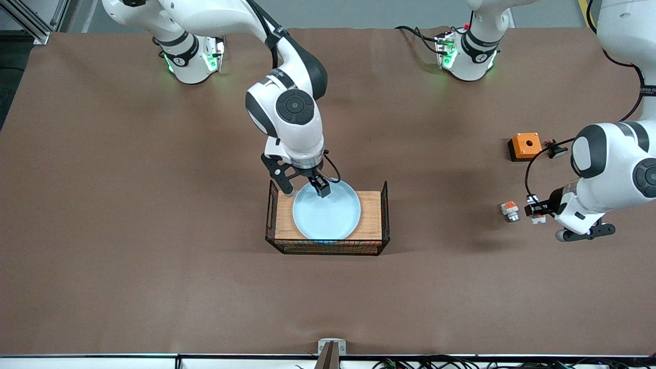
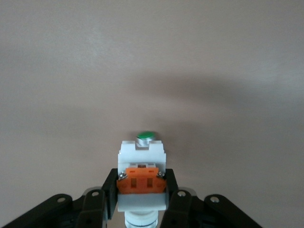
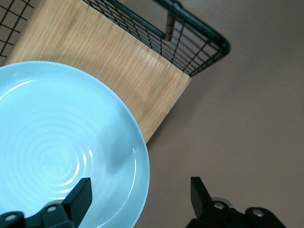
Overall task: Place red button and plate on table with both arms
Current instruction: 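Lower the button with the left gripper while the right gripper grips the plate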
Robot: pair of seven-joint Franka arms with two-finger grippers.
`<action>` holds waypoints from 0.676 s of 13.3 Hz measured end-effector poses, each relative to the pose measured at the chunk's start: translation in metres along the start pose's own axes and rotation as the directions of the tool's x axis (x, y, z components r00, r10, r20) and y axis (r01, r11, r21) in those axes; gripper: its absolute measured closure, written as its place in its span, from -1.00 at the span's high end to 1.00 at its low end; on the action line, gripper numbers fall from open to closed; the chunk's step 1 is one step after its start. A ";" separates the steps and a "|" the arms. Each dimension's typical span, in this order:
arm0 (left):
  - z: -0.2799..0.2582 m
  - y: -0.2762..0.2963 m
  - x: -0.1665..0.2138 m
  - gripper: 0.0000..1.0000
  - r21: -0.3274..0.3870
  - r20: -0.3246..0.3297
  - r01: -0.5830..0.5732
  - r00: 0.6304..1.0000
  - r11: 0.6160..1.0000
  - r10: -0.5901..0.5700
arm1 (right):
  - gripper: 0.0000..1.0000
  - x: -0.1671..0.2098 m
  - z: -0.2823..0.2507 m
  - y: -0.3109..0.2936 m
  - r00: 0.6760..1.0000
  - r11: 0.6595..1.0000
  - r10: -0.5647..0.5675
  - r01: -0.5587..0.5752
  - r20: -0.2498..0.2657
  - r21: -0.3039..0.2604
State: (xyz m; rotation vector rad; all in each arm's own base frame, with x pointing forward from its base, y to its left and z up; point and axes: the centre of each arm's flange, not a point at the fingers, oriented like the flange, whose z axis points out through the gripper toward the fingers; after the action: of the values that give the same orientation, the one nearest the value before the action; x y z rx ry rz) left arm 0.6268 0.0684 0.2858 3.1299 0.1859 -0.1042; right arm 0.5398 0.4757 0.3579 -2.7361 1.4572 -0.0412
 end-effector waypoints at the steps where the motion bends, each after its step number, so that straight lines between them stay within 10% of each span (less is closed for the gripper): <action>1: 0.018 -0.020 0.000 -0.15 -0.007 -0.009 -0.026 1.000 1.000 0.026 | 0.61 -0.001 0.002 0.000 1.000 1.000 -0.001 0.001 0.000 -0.002; 7: 0.099 -0.071 0.010 -0.15 -0.014 -0.080 -0.090 0.993 0.996 0.089 | 0.17 -0.003 0.012 -0.001 1.000 1.000 -0.004 0.004 0.001 -0.001; 9: 0.100 -0.066 0.011 -0.15 -0.015 -0.083 -0.098 0.992 0.995 0.096 | -0.26 -0.004 0.011 -0.002 1.000 1.000 -0.005 0.005 0.002 0.005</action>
State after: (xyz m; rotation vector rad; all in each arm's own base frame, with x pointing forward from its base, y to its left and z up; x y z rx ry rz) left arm 0.6231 0.1344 0.1858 3.1192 0.0343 0.0269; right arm 0.5400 0.4808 0.3474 -2.7356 1.4472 -0.0421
